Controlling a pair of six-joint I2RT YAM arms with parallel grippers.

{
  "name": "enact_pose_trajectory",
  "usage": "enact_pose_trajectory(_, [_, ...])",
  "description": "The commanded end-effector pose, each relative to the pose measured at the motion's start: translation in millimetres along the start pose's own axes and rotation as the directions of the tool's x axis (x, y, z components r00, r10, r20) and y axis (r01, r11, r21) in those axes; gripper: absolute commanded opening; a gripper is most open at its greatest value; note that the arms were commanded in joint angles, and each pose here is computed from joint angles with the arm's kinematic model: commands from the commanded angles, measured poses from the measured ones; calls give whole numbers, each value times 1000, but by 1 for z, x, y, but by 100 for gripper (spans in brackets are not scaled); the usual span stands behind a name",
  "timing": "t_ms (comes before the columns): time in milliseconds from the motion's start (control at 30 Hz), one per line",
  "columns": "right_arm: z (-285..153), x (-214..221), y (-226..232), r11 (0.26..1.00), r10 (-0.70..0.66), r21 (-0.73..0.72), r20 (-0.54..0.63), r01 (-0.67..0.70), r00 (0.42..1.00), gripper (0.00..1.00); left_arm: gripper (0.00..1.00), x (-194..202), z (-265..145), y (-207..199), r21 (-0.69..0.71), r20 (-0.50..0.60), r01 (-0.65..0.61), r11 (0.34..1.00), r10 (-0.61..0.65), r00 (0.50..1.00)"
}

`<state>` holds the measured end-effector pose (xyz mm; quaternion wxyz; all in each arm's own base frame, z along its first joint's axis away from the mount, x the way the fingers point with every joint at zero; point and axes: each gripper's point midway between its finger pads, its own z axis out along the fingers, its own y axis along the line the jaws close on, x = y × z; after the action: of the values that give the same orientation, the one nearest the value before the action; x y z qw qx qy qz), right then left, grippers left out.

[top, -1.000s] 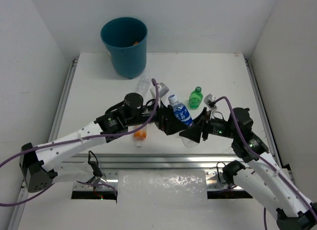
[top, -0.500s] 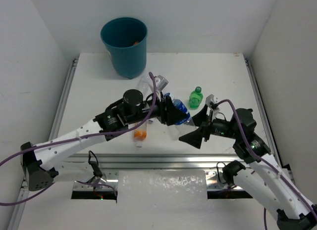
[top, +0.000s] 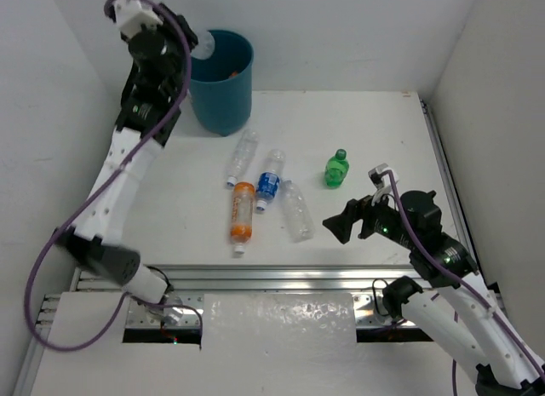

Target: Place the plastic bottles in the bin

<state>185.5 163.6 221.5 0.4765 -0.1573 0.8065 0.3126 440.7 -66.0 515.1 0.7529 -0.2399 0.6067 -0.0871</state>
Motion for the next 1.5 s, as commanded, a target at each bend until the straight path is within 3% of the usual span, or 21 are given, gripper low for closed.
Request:
enact_pose_trajectory(0, [-11,-6,-3,999,-16,42,16,15,1000,99,6,-22,74,19,-88,139,-84,993,96,986])
enact_pose_trajectory(67, [-13,-3,-3,999,-13,39,8,12,1000,99,9,27,127,22,-94,82,-210,973,218,972])
enact_pose_trajectory(200, [-15,7,-1,1000,-14,19,-10,14,1000,99,26,32,179,14,-35,147,-260,965,262,954])
enact_pose_trajectory(300, [-13,8,-4,999,-10,33,-12,11,1000,99,51,72,189,18,27,124,-266,964,261,957])
enact_pose_trajectory(400, [-4,10,-5,1000,-4,30,-33,5,999,99,66,87,190,13,82,108,-265,961,256,961])
enact_pose_trajectory(433, [0,11,-7,999,1,33,-43,0,999,99,96,101,196,14,89,83,-271,959,264,961])
enact_pose_trajectory(467, [7,16,-11,998,23,52,-78,-19,997,99,99,89,194,8,97,89,-261,961,253,963])
enact_pose_trajectory(600, [33,34,-14,997,72,38,-176,-66,982,99,100,44,175,-11,141,147,-231,963,211,966])
enact_pose_trajectory(700, [60,32,-31,990,100,112,-192,-80,976,99,100,-40,129,-25,149,226,-162,975,126,966])
enact_pose_trajectory(767, [72,25,-49,975,108,211,-201,-65,974,99,100,-46,108,-17,124,162,-150,981,129,978])
enact_pose_trajectory(800, [84,36,-68,955,122,294,-254,-44,959,99,100,-84,76,-16,120,193,-120,985,96,976])
enact_pose_trajectory(867, [99,29,-81,938,108,347,-280,-5,954,98,100,-58,53,1,106,76,-92,990,84,994])
enact_pose_trajectory(900, [109,45,-94,918,122,397,-341,24,932,98,100,-91,13,1,136,108,-62,989,47,993])
enact_pose_trajectory(933, [116,41,-98,910,113,412,-347,43,931,96,100,-48,7,14,137,2,-45,990,46,999])
enact_pose_trajectory(1000, [131,58,-104,905,114,420,-400,71,910,94,100,-66,-46,16,200,-5,35,979,-35,999])
enact_pose_trajectory(1033, [137,62,-102,910,112,409,-409,72,906,94,100,-28,-53,29,195,-86,33,980,-16,996])
enact_pose_trajectory(1167, [161,88,-88,938,113,340,-477,64,872,94,100,11,-111,39,295,-209,95,951,-33,977])
enact_pose_trajectory(1300, [173,118,-82,943,132,329,-533,61,836,89,100,86,-134,73,255,-374,80,964,22,927])
enact_pose_trajectory(1400, [169,145,-87,931,158,359,-559,66,814,67,100,124,-152,87,269,-460,80,960,55,886])
enact_pose_trajectory(1433, [165,154,-87,929,165,365,-563,65,810,49,100,142,-161,90,285,-505,99,953,62,861])
enact_pose_trajectory(1467, [161,155,-86,926,164,371,-559,69,813,42,100,152,-167,90,298,-527,112,948,66,847])
